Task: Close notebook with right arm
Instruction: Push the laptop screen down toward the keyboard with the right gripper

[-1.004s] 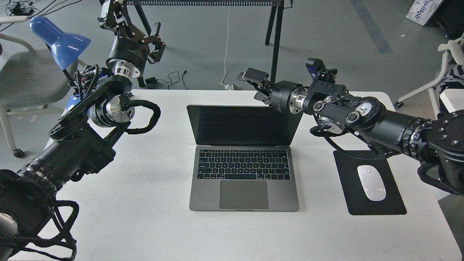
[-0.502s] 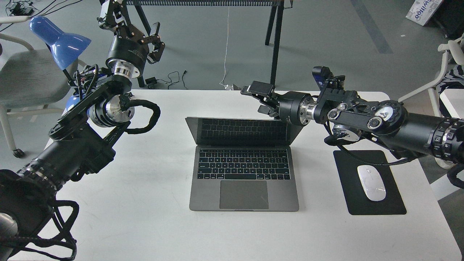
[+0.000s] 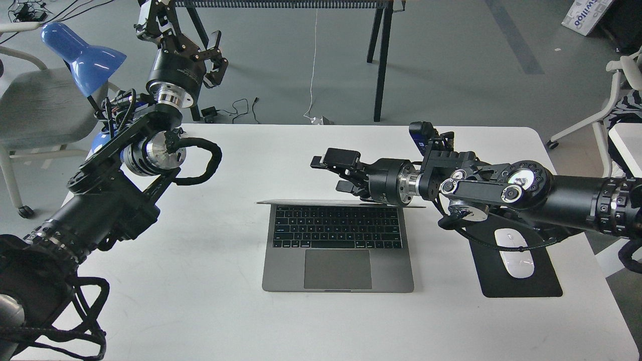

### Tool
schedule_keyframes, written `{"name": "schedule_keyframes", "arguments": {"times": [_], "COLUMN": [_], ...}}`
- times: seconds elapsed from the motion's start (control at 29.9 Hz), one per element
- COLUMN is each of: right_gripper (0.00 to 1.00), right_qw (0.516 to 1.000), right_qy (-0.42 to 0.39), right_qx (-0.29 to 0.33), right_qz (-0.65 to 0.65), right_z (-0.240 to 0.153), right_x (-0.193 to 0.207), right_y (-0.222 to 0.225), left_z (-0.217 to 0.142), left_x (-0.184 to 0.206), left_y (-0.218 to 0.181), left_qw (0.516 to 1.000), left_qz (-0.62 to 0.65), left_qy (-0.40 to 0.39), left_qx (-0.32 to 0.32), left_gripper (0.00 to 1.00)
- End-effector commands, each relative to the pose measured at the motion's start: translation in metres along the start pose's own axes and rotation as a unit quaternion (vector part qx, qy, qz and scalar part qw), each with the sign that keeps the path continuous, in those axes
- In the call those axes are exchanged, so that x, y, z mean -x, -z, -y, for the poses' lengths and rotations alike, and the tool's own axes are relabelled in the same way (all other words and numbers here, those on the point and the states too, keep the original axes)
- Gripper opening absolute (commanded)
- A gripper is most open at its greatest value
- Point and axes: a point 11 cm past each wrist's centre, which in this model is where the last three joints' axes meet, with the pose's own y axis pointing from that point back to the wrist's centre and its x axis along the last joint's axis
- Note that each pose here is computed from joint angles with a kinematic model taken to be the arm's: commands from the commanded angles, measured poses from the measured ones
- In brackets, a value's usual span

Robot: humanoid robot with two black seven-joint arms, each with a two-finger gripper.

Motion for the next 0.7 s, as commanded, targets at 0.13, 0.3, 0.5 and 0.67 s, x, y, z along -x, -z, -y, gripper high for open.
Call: {"name": "schedule_keyframes", "arguments": {"times": [0.13, 0.3, 0.5, 0.67], "right_gripper": [1.0, 1.0, 1.0, 1.0], "right_qw": [0.999, 0.998, 0.997, 0.996], "right_qy": [0.043, 0.051, 0.059, 0.066], "right_qx": [0.023, 0.026, 0.034, 0.039], "right_qz": [0.013, 0.027, 0.047, 0.045], "right_z": [-0.002, 0.0, -0.001, -0.003], "right_x": [0.043, 0.058, 0.073, 0.081], "right_y": [-0.026, -0.036, -0.052, -0.06], "left_z": [0.0, 0.0, 0.0, 0.0], "left_x": [0.0, 0.0, 0.0, 0.0], "left_y": [0.0, 0.0, 0.0, 0.0], "left_qw": [1.0, 1.0, 1.0, 1.0], "left_qz": [-0.001, -0.001, 0.0, 0.0], "left_qy": [0.0, 0.0, 0.0, 0.0], "left_qx": [0.0, 0.0, 0.0, 0.0], "left_gripper": [1.0, 1.0, 1.0, 1.0]}}
